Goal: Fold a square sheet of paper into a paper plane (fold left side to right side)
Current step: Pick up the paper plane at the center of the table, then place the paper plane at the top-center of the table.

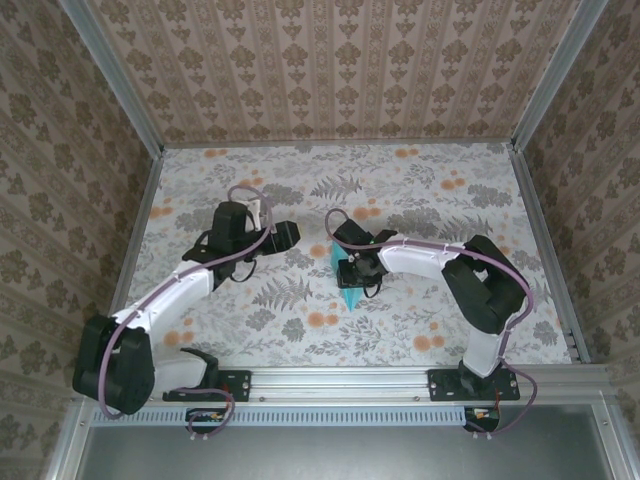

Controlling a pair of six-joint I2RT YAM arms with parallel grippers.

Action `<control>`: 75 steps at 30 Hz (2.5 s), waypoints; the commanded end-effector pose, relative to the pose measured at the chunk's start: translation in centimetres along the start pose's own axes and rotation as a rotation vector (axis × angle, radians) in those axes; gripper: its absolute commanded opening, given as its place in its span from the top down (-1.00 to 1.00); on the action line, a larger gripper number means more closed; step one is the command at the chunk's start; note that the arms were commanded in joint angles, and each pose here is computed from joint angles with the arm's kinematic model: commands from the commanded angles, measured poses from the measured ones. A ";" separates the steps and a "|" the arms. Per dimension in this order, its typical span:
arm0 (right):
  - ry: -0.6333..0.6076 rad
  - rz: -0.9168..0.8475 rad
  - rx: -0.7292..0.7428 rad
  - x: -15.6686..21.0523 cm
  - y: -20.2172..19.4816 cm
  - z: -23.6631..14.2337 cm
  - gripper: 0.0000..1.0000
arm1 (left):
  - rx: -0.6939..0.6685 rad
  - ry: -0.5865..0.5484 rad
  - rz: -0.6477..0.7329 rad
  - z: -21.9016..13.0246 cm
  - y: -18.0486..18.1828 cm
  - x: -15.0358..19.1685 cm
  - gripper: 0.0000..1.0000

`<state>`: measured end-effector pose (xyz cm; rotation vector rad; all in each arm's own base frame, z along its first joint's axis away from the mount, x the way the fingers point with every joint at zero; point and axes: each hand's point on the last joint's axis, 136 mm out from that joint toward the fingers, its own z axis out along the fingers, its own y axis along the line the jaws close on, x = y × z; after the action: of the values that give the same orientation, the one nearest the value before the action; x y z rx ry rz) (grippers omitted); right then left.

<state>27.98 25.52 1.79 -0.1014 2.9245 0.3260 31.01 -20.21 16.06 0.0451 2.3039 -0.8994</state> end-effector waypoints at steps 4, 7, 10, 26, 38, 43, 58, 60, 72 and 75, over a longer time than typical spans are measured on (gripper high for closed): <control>0.021 -0.007 0.056 0.1 -0.8 -0.6 0.62 | 0.008 -0.045 0.039 -1.7 -0.2 -0.6 -0.81; 0.004 0.003 0.047 -0.9 -1.2 -1.6 0.75 | 0.039 -0.088 0.064 -2.5 -0.8 -1.1 -0.97; -0.017 0.010 0.045 -2.4 -1.8 -2.4 0.81 | 0.054 -0.128 0.084 -3.4 -1.1 -1.3 -1.00; -0.038 0.038 0.156 -13.5 -7.5 -1.7 0.81 | 0.014 -0.183 0.143 -5.6 -0.5 -1.2 -1.00; 0.034 -0.005 0.181 -15.1 -8.0 0.9 0.69 | 0.018 -0.156 0.136 -5.2 -0.6 -1.3 -1.00; 0.041 0.000 0.170 -15.0 -7.9 1.0 0.51 | 0.007 -0.140 0.133 -5.1 -0.6 -1.3 -1.00; -0.007 -0.010 0.173 -15.8 -7.4 -2.2 0.44 | -0.013 -0.147 0.119 -5.3 -0.2 -2.2 -1.00; -0.016 -0.015 0.172 -15.8 -7.2 -3.1 0.42 | -0.016 -0.153 0.109 -5.4 0.0 -2.5 -1.00; -0.160 -0.014 0.180 -14.3 -7.3 -10.9 0.17 | -0.035 -0.230 0.071 -7.1 1.5 -5.2 -1.00; -0.264 -0.020 0.173 -13.8 -7.9 -13.7 -0.04 | -0.107 -0.295 0.067 -8.2 3.0 -6.4 -1.00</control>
<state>40.54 16.88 13.36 -0.0632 2.7667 0.1178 31.55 -13.08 20.57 -0.0294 2.1146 -0.7625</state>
